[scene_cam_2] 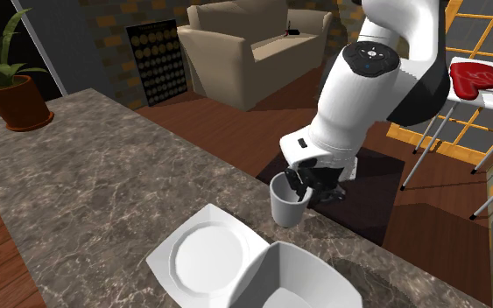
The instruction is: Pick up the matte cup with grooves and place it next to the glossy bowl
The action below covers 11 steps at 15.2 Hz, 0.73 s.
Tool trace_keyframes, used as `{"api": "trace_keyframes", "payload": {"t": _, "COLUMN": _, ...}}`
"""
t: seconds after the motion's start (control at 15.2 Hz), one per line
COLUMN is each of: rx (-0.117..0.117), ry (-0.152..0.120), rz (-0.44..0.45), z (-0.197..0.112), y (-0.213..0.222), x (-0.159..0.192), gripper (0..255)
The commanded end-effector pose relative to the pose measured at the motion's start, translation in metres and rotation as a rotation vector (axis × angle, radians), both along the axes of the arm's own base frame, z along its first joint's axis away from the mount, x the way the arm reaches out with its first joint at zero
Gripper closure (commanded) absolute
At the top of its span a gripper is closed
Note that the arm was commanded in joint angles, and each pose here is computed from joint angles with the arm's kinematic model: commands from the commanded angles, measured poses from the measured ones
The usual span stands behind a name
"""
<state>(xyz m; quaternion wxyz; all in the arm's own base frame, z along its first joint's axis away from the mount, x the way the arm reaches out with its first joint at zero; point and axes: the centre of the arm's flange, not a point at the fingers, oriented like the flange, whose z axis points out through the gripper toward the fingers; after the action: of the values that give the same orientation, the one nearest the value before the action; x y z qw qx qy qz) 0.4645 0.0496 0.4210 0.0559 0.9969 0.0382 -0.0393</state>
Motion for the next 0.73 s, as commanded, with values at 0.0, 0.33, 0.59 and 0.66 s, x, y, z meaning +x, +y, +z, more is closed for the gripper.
{"api": "trace_keyframes", "payload": {"t": 0.0, "rx": 0.000, "ry": -0.001, "rz": 0.000, "z": -0.011, "y": 0.000, "x": -0.001, "gripper": 255}}
{"api": "trace_keyframes", "payload": {"t": 0.33, "rx": 0.000, "ry": -0.001, "rz": 0.000, "z": -0.037, "y": 0.000, "x": -0.001, "gripper": 255}}
{"api": "trace_keyframes", "payload": {"t": 0.59, "rx": 0.000, "ry": -0.001, "rz": 0.000, "z": -0.050, "y": 0.000, "x": -0.001, "gripper": 255}}
{"api": "trace_keyframes", "payload": {"t": 0.66, "rx": 0.000, "ry": -0.001, "rz": 0.000, "z": -0.050, "y": 0.000, "x": -0.001, "gripper": 255}}
